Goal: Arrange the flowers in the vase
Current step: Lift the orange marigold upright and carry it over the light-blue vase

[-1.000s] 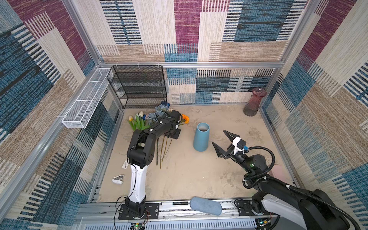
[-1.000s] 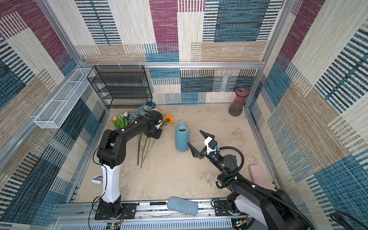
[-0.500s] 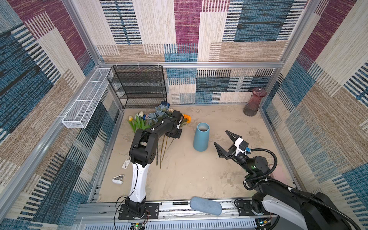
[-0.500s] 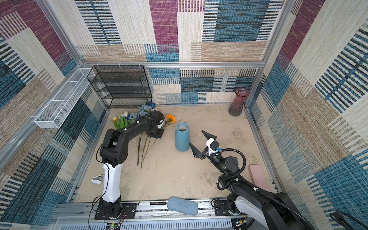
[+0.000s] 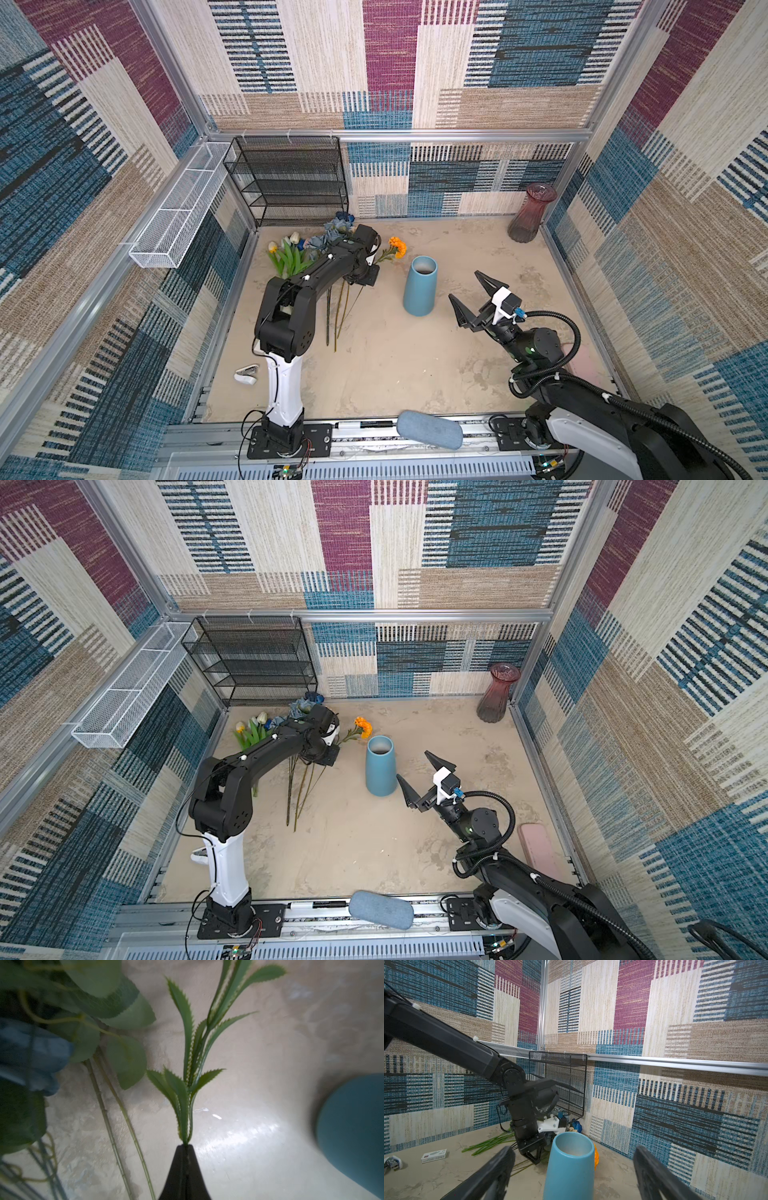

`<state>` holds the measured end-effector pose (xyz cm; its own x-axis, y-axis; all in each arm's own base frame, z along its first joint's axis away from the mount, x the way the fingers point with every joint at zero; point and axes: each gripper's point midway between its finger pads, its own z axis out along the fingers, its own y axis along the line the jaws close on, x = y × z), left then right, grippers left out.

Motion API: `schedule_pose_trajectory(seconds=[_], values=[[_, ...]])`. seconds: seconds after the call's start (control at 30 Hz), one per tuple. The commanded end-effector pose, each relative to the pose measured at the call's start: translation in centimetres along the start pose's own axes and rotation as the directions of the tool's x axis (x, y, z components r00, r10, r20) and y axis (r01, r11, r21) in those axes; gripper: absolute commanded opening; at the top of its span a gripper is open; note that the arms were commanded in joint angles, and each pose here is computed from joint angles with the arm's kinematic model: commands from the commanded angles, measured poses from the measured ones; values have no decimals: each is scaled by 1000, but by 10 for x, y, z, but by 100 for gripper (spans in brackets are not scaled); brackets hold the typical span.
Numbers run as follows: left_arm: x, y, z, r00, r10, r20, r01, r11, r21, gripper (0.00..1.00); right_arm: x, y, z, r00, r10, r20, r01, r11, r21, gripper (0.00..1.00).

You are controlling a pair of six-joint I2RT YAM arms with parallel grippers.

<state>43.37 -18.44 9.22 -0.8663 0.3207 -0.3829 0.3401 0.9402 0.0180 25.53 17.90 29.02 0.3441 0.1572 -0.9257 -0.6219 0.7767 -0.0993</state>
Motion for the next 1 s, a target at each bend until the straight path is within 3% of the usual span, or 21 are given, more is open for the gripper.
schedule_pose_trajectory(seconds=[0.0,0.17,0.3,0.37,0.5,0.67,0.8,0.83,0.97], values=[[-21,-16,-35,993,-38,113,29,996,80,0,-7,-4,-1,999,-11,31,10,1000,26,92],[-43,-26,-93,961,-59,270,19,989,149,0,2,-5,2,1000,-11,2,10,1000,28,93],[-60,-38,-143,891,-75,447,-29,975,220,0,3,-8,1,1000,-11,5,11,999,46,93],[-68,-43,-172,824,-81,561,-74,966,248,0,3,-8,1,1000,-15,4,15,999,48,93],[-83,-55,-237,645,-111,756,-187,936,298,0,4,-8,-1,1000,-16,7,16,999,50,93],[-95,-82,-297,487,-159,859,-355,863,361,0,3,0,-2,1000,-12,18,12,1000,6,93],[-100,-95,-337,329,-224,918,-443,822,359,0,6,3,-1,1000,-4,12,4,1000,-12,92],[-102,-98,-344,302,-237,923,-460,812,359,0,8,2,-2,1000,-2,8,2,1000,-8,92],[-110,-119,-362,260,-269,927,-539,756,370,0,9,2,-3,1000,0,7,1,1000,-5,92]])
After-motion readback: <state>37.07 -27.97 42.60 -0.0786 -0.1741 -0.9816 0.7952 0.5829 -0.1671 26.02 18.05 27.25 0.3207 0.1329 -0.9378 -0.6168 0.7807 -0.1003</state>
